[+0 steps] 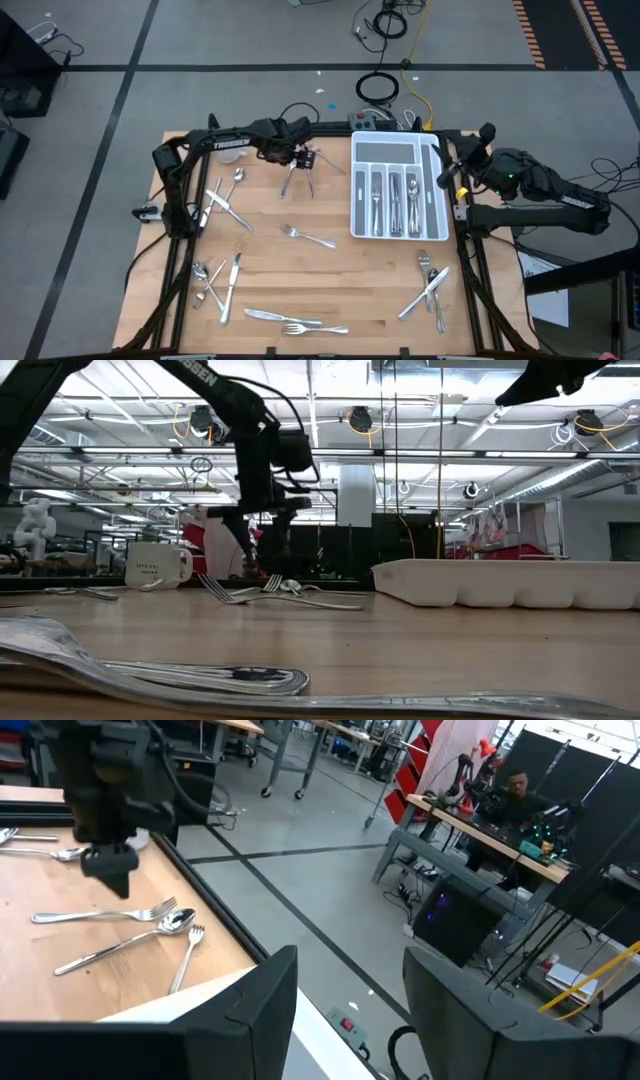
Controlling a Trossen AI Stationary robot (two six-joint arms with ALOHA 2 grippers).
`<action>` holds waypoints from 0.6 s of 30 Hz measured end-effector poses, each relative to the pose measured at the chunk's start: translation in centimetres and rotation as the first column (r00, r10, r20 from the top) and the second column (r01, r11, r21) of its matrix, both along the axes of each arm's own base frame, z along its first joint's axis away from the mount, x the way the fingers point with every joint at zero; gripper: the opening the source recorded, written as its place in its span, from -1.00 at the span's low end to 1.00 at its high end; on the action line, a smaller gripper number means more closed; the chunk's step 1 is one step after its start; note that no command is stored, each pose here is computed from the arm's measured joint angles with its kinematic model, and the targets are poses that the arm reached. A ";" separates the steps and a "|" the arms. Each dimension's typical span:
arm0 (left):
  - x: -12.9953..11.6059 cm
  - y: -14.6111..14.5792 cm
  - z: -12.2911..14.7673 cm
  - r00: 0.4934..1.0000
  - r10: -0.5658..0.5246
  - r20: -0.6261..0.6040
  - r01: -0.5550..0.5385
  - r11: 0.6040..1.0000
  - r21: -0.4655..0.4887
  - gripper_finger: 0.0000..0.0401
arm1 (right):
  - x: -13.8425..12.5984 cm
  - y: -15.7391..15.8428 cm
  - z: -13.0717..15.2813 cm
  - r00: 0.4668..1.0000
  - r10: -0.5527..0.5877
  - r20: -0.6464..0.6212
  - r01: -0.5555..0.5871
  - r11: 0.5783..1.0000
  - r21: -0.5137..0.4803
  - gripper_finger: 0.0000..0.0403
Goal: Sort silverware
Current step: Put the silver fork into the silverware tray
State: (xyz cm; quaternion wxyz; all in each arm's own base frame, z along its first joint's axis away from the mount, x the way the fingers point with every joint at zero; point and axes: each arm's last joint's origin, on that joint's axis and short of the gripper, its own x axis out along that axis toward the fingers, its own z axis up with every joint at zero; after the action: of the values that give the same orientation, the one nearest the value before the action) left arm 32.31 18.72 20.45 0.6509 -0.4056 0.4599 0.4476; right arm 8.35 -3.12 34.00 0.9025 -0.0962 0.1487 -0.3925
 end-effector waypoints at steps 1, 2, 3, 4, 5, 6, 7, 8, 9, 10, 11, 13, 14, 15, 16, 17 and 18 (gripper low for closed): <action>0.0 0.0 -0.5 1.000 -0.004 0.027 0.005 1.000 -0.023 0.43 | 0.0 0.0 0.0 1.000 0.000 -0.001 0.000 1.000 0.000 -0.14; -0.1 0.1 -1.1 0.998 -0.010 0.060 0.013 0.999 -0.050 0.43 | 0.0 0.0 0.0 1.000 0.000 -0.002 0.000 1.000 -0.001 -0.14; -0.2 0.1 -1.6 0.997 -0.013 0.080 0.018 0.997 -0.075 0.43 | 0.0 0.0 0.0 1.000 0.000 -0.002 0.000 1.000 -0.001 -0.14; -0.4 0.0 -2.2 0.996 -0.013 0.087 0.021 0.996 -0.089 0.43 | 0.0 0.0 0.0 1.000 0.001 -0.003 -0.001 1.000 -0.001 -0.14; -0.6 0.0 -2.6 0.996 -0.012 0.091 0.021 0.995 -0.093 0.43 | 0.0 0.0 0.0 1.000 0.002 -0.002 -0.002 1.000 0.000 -0.14; -0.7 0.0 -3.0 0.996 -0.003 0.093 0.011 0.995 -0.095 0.43 | 0.0 0.0 0.0 1.000 0.002 -0.003 -0.002 1.000 0.000 -0.14; -0.9 0.0 -3.3 0.996 0.011 0.090 -0.002 0.995 -0.100 0.43 | 0.0 0.0 0.0 1.000 0.003 -0.003 -0.003 1.000 0.000 -0.14; -1.1 0.0 -3.5 0.997 0.019 0.081 -0.010 0.995 -0.103 0.43 | 0.0 0.0 0.0 1.000 0.003 -0.003 -0.003 1.000 0.000 -0.14; -1.2 0.0 -3.7 0.997 0.021 0.073 -0.013 0.994 -0.105 0.43 | 0.0 0.0 0.0 1.000 0.003 -0.003 -0.003 1.000 0.000 -0.14; -1.3 -0.1 -3.8 0.997 0.022 0.069 -0.014 0.994 -0.106 0.43 | 0.0 0.0 0.0 1.000 0.003 -0.003 -0.003 1.000 0.000 -0.14; -1.4 -0.1 -3.9 0.997 0.023 0.069 -0.015 0.994 -0.106 0.43 | 0.0 0.0 0.0 1.000 0.003 -0.003 -0.003 1.000 0.000 -0.14; -1.3 0.0 -4.2 0.996 0.022 0.086 -0.013 0.995 -0.103 0.43 | 0.0 0.0 0.0 1.000 0.004 -0.003 -0.004 1.000 0.000 -0.14; -1.3 0.0 -4.3 0.994 0.020 0.104 -0.008 0.994 -0.108 0.43 | 0.0 0.0 0.0 1.000 0.004 -0.003 -0.004 1.000 0.000 -0.14; -1.3 0.0 -4.5 0.992 0.018 0.123 -0.004 0.994 -0.113 0.43 | 0.0 0.0 0.0 1.000 0.004 -0.003 -0.004 1.000 0.000 -0.14; -1.2 0.1 -4.6 0.991 0.016 0.136 -0.001 0.993 -0.115 0.43 | 0.0 0.0 0.0 1.000 0.004 -0.003 -0.004 1.000 0.000 -0.14; -1.1 0.2 -4.9 0.990 0.016 0.143 0.001 0.993 -0.117 0.43 | 0.0 0.0 0.0 1.000 0.004 -0.003 -0.004 1.000 0.000 -0.14; -1.0 0.3 -5.1 0.989 0.018 0.148 0.000 0.993 -0.122 0.43 | 0.0 0.0 0.0 1.000 0.004 -0.002 -0.004 1.000 0.000 -0.14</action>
State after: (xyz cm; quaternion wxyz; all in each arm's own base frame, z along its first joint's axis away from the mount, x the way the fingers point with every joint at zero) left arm 31.27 19.07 15.34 0.6557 -0.4787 0.4345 0.3900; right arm 8.35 -3.11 33.99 0.9031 -0.0970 0.1495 -0.3906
